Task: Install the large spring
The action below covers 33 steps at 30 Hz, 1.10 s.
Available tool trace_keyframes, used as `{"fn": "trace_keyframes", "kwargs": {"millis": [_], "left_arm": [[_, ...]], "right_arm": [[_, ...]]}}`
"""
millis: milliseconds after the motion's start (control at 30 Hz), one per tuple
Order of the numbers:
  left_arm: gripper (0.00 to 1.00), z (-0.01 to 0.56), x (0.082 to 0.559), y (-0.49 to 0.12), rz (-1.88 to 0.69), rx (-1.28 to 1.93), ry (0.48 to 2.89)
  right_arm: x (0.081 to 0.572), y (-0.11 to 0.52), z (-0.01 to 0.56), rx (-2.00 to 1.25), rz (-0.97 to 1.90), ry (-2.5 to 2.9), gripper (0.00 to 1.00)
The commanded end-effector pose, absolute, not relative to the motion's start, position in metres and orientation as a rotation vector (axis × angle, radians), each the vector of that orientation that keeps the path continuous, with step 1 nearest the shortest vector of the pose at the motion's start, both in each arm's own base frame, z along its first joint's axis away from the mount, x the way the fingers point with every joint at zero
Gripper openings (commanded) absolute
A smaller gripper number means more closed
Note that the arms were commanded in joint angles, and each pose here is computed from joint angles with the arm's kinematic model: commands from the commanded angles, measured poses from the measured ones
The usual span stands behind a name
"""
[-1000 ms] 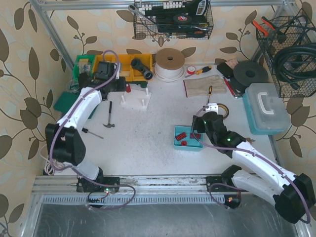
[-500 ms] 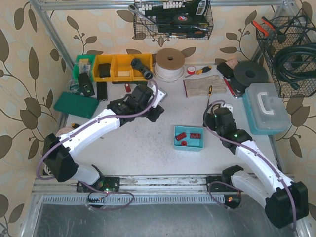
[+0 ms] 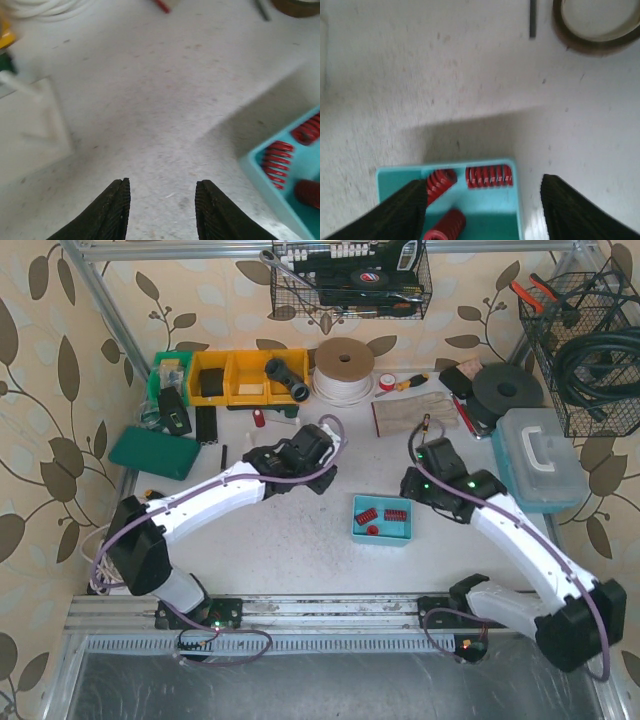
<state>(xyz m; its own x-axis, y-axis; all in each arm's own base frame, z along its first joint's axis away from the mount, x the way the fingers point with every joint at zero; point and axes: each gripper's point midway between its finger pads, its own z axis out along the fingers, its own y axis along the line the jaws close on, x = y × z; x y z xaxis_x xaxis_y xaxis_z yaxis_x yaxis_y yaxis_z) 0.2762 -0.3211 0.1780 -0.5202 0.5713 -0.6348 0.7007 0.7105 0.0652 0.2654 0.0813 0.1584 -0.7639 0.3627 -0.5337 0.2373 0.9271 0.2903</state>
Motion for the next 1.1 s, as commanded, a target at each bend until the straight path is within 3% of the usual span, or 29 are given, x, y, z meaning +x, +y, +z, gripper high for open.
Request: {"fn": "trace_keyframes", "kwargs": {"millis": [0, 300, 1067], "left_arm": [[0.41, 0.193, 0.302, -0.272, -0.185, 0.665, 2.283], [0.41, 0.189, 0.305, -0.171, -0.085, 0.279, 2.247], [0.37, 0.171, 0.291, -0.113, 0.186, 0.254, 2.127]], "right_arm": [[0.225, 0.087, 0.147, 0.655, 0.106, 2.687, 0.58], [0.232, 0.132, 0.143, 0.827, 0.228, 2.590, 0.52], [0.254, 0.184, 0.064, 1.051, 0.173, 2.639, 0.44]]}}
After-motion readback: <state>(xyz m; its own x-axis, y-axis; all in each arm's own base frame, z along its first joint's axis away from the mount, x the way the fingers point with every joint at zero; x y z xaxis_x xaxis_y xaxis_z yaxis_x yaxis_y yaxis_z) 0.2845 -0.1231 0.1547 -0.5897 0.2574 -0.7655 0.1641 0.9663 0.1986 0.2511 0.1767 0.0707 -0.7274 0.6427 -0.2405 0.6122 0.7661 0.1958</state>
